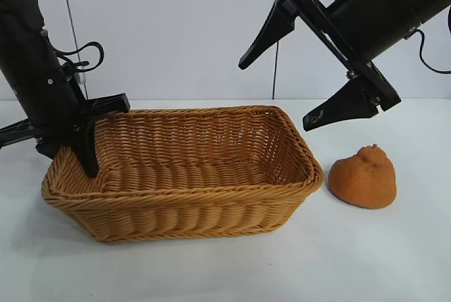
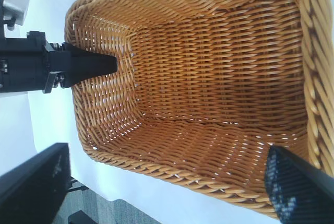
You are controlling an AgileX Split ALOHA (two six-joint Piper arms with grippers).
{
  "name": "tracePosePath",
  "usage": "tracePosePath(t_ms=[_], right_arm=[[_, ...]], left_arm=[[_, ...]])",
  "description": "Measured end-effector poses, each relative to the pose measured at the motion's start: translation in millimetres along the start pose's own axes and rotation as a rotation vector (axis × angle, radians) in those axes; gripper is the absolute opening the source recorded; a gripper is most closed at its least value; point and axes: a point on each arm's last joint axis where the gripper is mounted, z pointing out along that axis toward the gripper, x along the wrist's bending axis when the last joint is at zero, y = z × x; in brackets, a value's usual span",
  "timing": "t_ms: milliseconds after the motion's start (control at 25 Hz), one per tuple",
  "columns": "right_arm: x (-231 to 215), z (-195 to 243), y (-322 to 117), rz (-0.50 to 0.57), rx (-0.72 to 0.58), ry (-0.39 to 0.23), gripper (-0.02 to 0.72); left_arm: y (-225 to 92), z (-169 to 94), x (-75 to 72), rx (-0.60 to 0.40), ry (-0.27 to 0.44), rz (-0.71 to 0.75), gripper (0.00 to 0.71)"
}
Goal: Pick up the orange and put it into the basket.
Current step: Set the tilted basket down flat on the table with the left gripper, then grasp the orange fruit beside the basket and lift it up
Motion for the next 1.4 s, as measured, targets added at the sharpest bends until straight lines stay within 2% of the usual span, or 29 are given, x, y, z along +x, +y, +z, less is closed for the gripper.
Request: tracePosePath(t_ms=[80,200,240,320,400,600,720,800,880,1120,1200,1400], right_arm=[[0,0,0,0.000,0.000,0.000,0.694],[0,0,0,0.000,0.000,0.000,0.694],[0,0,0,0.000,0.000,0.000,0.694],[0,0,0,0.000,0.001,0.000,0.694],[0,0,0,0.000,0.001,0.000,0.694],[0,0,0,0.000,0.001,0.000,0.694],[0,0,0,0.000,0.001,0.000,0.694],[0,0,0,0.000,0.001,0.000,0.694],[0,0,0,0.000,0.001,0.000,0.694],[-1,0,0,-0.006,0.003,-0.006,0.694],[-1,0,0,-0.007,0.004,-0.007,0.694],[-1,0,0,-0.007,0.004,-0.007,0.694]], left_arm=[[0,0,-0.3,0.001,-0.004,-0.004,0.235],[0,0,-0.6,0.002,-0.007,-0.006,0.501],[0,-1,-0.8,-0.001,-0.008,-0.006,0.569],[0,-7,-2.6,-0.014,-0.013,-0.001,0.631],[0,-17,-6.0,-0.036,-0.023,0.007,0.656],[-1,-57,-18.4,-0.073,-0.050,0.053,0.669],[1,-86,-24.6,-0.118,-0.030,0.108,0.673],[3,-105,-23.7,-0.149,-0.001,0.138,0.672],[7,-122,-19.3,-0.172,0.038,0.157,0.672],[16,-148,11.7,-0.175,0.249,0.185,0.672],[17,-151,20.9,-0.172,0.283,0.176,0.672],[20,-156,34.9,-0.178,0.303,0.150,0.672]])
